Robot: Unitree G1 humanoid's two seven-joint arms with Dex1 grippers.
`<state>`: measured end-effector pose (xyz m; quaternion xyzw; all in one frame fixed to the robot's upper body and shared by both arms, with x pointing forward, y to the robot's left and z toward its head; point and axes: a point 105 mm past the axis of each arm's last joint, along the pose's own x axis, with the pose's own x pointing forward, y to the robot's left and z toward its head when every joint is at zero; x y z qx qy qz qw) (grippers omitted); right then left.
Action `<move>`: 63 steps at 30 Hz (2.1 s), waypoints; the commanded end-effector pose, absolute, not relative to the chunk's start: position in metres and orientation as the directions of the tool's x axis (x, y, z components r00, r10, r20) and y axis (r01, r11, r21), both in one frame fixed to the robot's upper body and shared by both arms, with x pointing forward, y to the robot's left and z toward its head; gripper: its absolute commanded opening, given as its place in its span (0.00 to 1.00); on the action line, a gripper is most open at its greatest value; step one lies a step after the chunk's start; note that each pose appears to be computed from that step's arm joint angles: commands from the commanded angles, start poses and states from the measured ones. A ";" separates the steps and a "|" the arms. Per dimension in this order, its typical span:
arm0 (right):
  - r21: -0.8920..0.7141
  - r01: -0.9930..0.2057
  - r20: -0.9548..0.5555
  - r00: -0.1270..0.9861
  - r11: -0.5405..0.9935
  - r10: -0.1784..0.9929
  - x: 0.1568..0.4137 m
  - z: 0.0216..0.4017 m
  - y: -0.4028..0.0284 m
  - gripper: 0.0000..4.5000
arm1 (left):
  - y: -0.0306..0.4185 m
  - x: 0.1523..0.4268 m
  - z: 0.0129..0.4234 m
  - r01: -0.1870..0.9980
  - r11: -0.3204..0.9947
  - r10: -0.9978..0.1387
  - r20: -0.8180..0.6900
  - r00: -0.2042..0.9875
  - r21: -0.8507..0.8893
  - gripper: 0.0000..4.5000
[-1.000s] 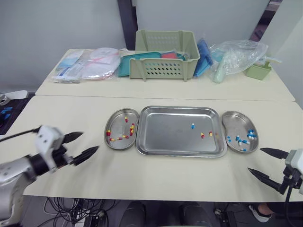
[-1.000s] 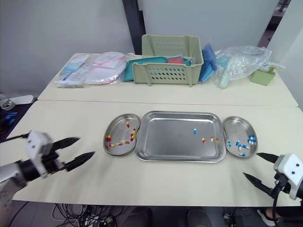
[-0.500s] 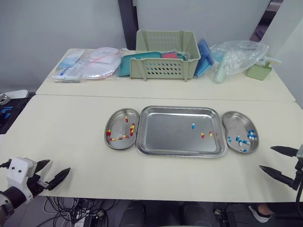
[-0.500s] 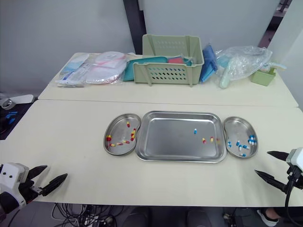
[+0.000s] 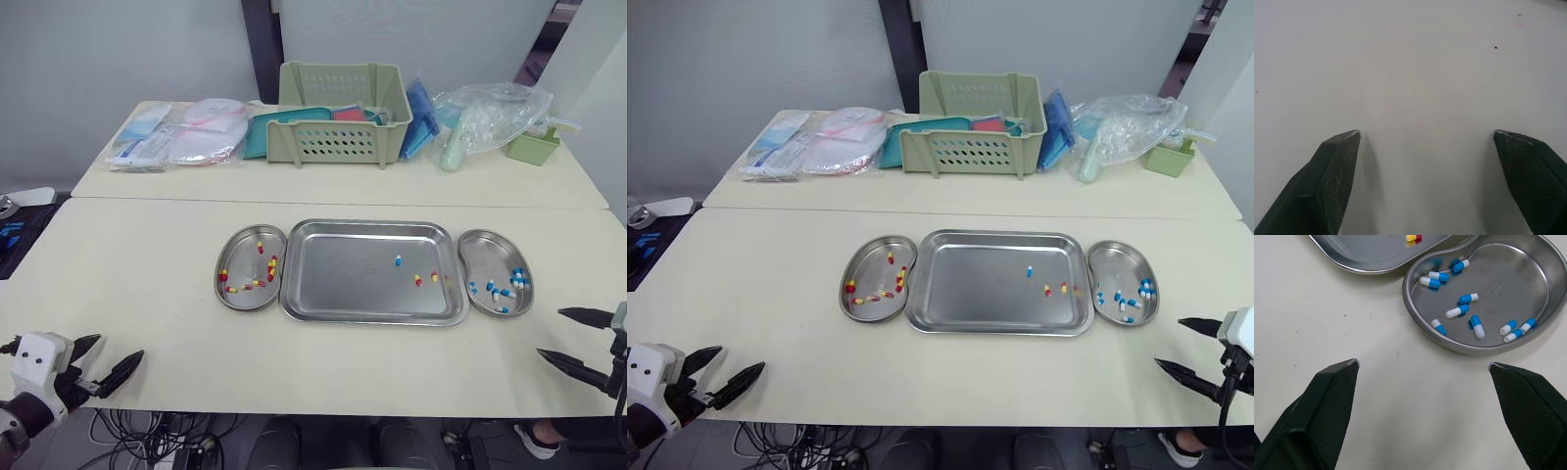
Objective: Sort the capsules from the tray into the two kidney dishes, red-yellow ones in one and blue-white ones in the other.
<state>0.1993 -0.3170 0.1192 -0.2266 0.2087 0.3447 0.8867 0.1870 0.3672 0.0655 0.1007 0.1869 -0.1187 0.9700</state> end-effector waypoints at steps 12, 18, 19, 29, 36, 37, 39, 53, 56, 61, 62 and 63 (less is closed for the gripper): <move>-0.304 -0.724 -0.472 0.679 0.619 0.562 0.198 0.134 -0.296 1.00 | 0.365 0.195 0.071 0.305 0.934 -0.224 -0.363 0.905 0.184 1.00; -0.298 -0.732 -0.397 0.679 0.613 0.618 0.196 0.135 -0.265 1.00 | 0.360 0.198 0.074 0.320 0.929 -0.241 -0.354 0.904 0.184 1.00; -0.297 -0.732 -0.381 0.679 0.613 0.628 0.196 0.134 -0.258 1.00 | 0.358 0.198 0.075 0.325 0.928 -0.248 -0.348 0.904 0.182 1.00; -0.267 -0.728 -0.273 0.685 0.631 0.675 0.191 0.119 -0.207 1.00 | 0.341 0.195 0.082 0.339 0.926 -0.284 -0.283 0.916 0.168 1.00; -0.272 -0.713 -0.249 0.701 0.646 0.669 0.198 0.115 -0.202 1.00 | 0.339 0.192 0.084 0.310 0.938 -0.261 -0.276 0.925 0.155 1.00; -0.272 -0.713 -0.248 0.701 0.646 0.669 0.198 0.115 -0.202 1.00 | 0.339 0.192 0.084 0.309 0.939 -0.259 -0.276 0.925 0.153 1.00; -0.271 -0.713 -0.248 0.701 0.647 0.669 0.199 0.114 -0.202 1.00 | 0.339 0.191 0.086 0.309 0.939 -0.260 -0.277 0.925 0.149 1.00; -0.266 -0.717 -0.256 0.696 0.644 0.670 0.195 0.102 -0.210 1.00 | 0.324 0.187 0.084 0.355 0.927 -0.311 -0.279 0.909 0.122 1.00; -0.271 -0.715 -0.259 0.699 0.644 0.667 0.195 0.102 -0.213 1.00 | 0.309 0.184 0.083 0.415 0.904 -0.375 -0.275 0.885 0.102 1.00; -0.271 -0.715 -0.273 0.699 0.644 0.661 0.192 0.100 -0.217 1.00 | 0.259 0.178 0.086 0.575 0.818 -0.552 -0.235 0.800 0.035 1.00; -0.270 -0.716 -0.277 0.698 0.643 0.660 0.191 0.100 -0.218 1.00 | 0.249 0.178 0.087 0.606 0.795 -0.586 -0.220 0.780 0.033 1.00; -0.270 -0.716 -0.282 0.698 0.644 0.658 0.190 0.099 -0.219 1.00 | 0.239 0.177 0.089 0.633 0.773 -0.616 -0.200 0.762 0.031 1.00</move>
